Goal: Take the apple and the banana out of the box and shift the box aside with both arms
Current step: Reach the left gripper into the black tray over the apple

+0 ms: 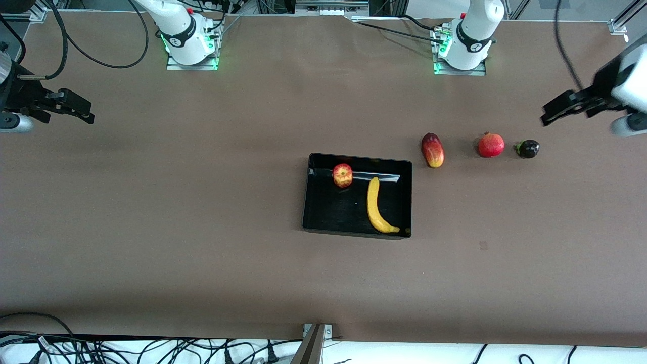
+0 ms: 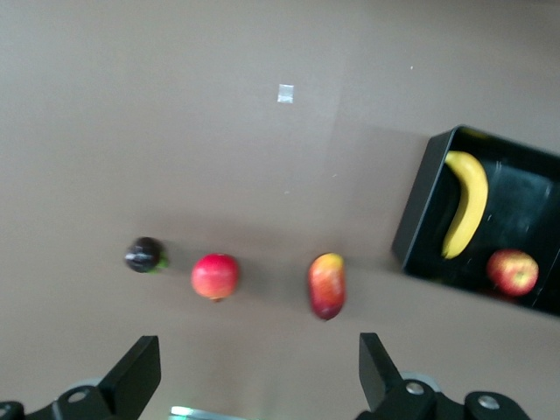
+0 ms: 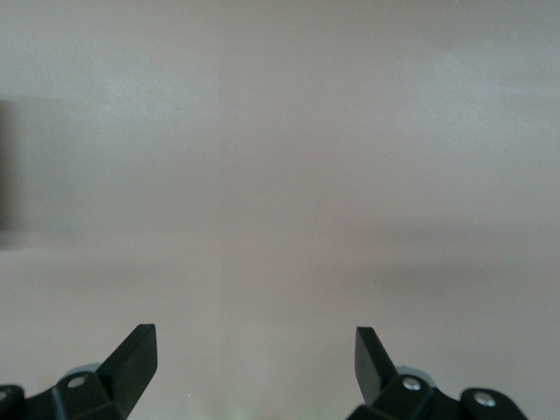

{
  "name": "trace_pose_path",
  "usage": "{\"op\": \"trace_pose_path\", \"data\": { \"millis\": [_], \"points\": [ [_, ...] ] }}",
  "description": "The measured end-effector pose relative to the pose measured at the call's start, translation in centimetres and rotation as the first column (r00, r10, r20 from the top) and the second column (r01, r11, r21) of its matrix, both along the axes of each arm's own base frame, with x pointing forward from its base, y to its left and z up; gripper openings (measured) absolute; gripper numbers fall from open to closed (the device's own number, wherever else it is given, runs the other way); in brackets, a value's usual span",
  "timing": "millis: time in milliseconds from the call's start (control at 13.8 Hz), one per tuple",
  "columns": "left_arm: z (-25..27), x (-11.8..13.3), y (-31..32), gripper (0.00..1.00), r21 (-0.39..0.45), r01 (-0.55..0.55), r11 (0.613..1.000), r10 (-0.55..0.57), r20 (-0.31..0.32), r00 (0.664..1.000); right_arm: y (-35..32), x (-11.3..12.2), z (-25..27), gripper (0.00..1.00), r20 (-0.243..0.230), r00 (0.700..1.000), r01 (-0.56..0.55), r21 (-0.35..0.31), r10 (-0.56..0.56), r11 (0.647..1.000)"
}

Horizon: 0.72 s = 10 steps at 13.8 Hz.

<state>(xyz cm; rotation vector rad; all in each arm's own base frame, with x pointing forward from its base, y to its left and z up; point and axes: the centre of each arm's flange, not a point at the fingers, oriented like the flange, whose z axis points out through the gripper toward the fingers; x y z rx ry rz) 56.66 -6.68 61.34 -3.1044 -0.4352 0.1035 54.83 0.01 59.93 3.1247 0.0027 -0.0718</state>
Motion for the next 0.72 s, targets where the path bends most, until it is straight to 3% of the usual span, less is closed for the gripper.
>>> {"op": "trace_pose_path", "data": {
  "millis": [217, 433, 722],
  "points": [
    [-7.0, 2.9, -7.3, 1.00, 0.030, -0.131, 0.991, 0.132, -0.034, 0.991, 0.1, 0.0, 0.0, 1.00, 0.000, 1.000, -0.002, 0.000, 0.002, 1.000],
    [-14.9, 4.9, -13.8, 1.00, 0.060, -0.194, 0.979, 0.197, -0.053, 0.979, 0.2, 0.0, 0.0, 1.00, 0.000, 1.000, -0.004, 0.000, 0.004, 1.000],
    [-21.8, 5.0, -21.3, 1.00, 0.053, -0.206, 0.977, 0.209, -0.041, 0.977, 0.3, 0.0, 0.0, 1.00, 0.000, 1.000, -0.005, 0.000, 0.005, 1.000]
  ]
}}
